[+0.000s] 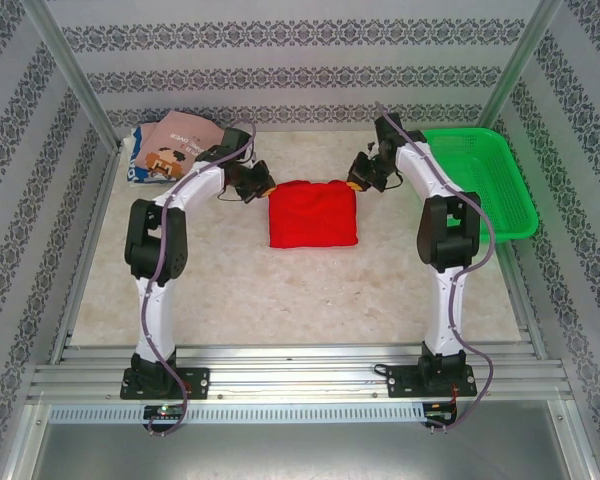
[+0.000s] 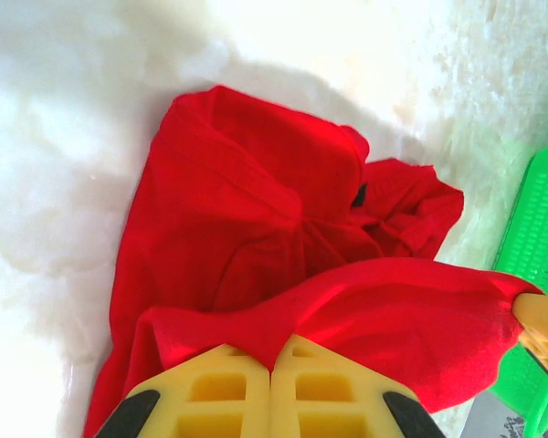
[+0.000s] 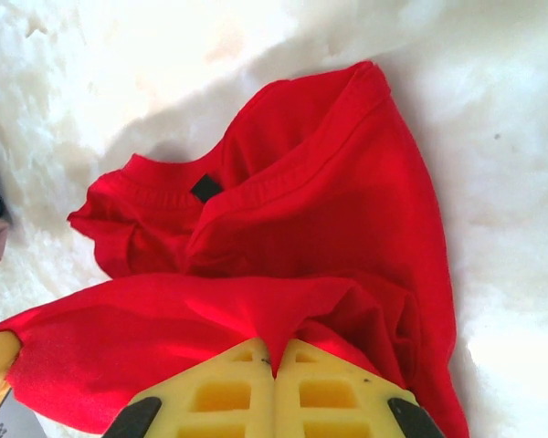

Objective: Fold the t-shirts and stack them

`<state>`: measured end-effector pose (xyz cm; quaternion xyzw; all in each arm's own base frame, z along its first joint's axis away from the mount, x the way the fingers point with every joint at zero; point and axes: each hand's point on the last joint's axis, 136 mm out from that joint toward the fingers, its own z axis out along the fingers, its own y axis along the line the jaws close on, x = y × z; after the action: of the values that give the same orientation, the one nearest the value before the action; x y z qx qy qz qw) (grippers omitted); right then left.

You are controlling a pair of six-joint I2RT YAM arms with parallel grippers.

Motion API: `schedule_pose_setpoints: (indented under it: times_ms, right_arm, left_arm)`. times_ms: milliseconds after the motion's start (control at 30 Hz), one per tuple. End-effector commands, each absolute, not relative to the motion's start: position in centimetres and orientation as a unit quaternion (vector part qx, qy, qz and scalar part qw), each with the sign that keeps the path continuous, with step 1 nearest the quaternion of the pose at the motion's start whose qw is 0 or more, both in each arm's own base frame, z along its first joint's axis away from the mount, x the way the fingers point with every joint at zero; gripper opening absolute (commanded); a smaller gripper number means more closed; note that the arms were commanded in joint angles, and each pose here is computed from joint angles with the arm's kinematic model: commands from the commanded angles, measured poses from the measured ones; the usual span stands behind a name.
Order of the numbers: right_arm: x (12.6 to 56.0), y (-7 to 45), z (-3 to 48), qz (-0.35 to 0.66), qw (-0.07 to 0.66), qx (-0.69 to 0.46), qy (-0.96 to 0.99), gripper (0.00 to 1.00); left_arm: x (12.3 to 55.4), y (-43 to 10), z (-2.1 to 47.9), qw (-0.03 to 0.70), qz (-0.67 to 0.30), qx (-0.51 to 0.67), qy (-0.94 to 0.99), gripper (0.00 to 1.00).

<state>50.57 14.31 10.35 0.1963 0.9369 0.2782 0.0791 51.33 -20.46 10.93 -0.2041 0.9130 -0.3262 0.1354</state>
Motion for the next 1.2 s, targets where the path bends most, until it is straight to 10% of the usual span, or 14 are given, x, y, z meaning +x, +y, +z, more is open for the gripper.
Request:
schedule_pose_setpoints:
  times_ms: [0, 900, 1167]
  right_arm:
    - [51.3, 12.4, 9.6, 0.258, 0.082, 0.213, 0.939, 0.0]
    - [53.4, 10.1, 7.7, 0.257, 0.093, 0.255, 0.927, 0.08]
    - [56.1, 9.0, 11.1, 0.284, 0.162, 0.273, 0.905, 0.48]
  left_arm:
    - [53.0, -19.0, 11.3, 0.15, -0.32, -0.201, 0.914, 0.0]
    - [57.1, -20.5, 10.5, 0.157, -0.36, -0.198, 0.898, 0.06]
    - [60.3, -19.6, 14.5, 0.208, -0.377, -0.195, 0.881, 0.69]
